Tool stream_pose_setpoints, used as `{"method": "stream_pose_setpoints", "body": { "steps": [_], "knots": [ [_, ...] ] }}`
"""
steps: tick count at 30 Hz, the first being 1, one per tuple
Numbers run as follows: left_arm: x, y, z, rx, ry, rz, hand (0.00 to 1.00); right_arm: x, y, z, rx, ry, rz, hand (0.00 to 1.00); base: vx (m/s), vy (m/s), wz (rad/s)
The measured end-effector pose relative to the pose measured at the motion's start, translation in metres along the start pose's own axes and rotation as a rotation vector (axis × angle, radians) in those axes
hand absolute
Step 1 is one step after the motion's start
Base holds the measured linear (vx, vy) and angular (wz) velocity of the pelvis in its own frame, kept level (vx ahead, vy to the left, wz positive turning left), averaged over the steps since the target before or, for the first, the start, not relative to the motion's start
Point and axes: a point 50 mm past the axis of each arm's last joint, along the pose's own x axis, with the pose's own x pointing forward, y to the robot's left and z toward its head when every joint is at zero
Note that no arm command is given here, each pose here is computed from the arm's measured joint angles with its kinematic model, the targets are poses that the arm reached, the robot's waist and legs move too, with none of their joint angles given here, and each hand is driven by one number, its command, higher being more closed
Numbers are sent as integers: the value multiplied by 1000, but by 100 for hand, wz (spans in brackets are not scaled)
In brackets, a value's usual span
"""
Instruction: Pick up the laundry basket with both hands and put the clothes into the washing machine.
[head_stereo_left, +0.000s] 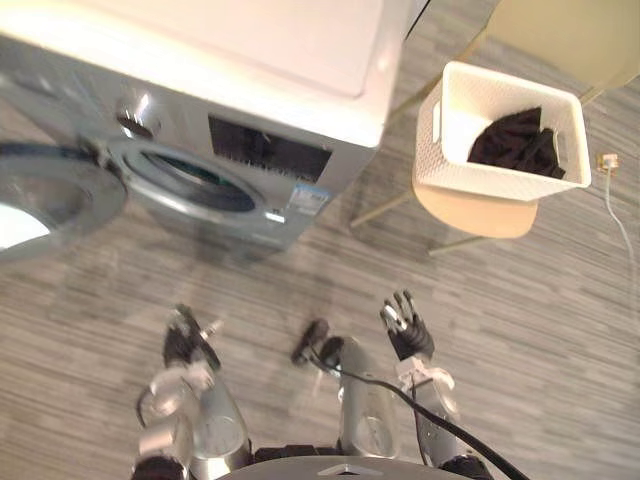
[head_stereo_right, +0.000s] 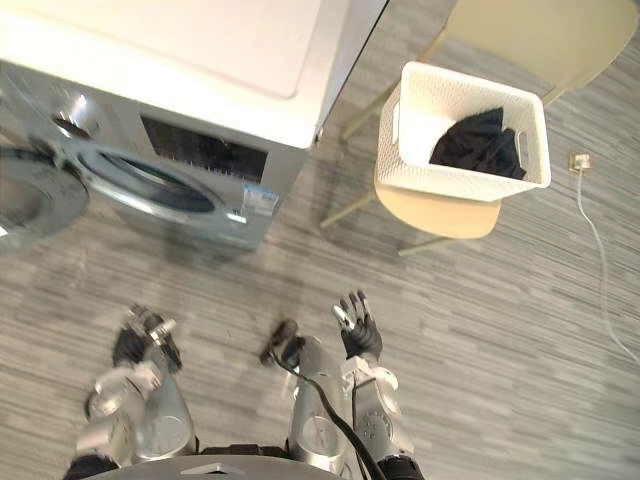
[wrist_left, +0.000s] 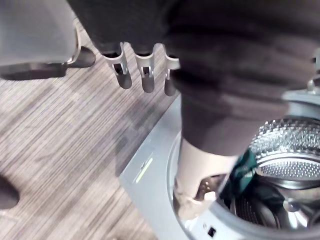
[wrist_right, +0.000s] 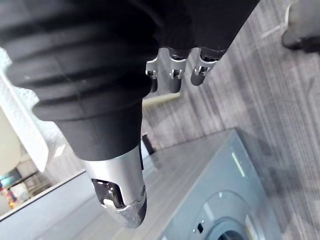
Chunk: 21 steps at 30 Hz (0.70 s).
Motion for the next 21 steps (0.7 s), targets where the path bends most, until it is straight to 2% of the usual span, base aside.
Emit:
{"method": "stream_pose_setpoints", "body": {
  "steps": [4,7,14,18,21],
  "knots": [
    [-19,-16,-26,-4,89,-146,0,-12,-36,-22,-46,107,-170,0,41,-11,-31],
    [-25,-24,-34,-33,113,-182,0,-21,-52,-30,-55,143,-250,0,70,109,-46],
    [-20,-17,-27,24,101,-184,0,-23,-37,-47,50,139,-247,0,43,79,-60],
    [-18,-7,-22,45,84,-176,0,-22,-33,-32,94,54,-233,0,-68,-12,-33],
    [-22,-3,-25,44,92,-176,0,-19,-31,-15,108,-27,-227,0,-48,-220,-43]
  ]
}}
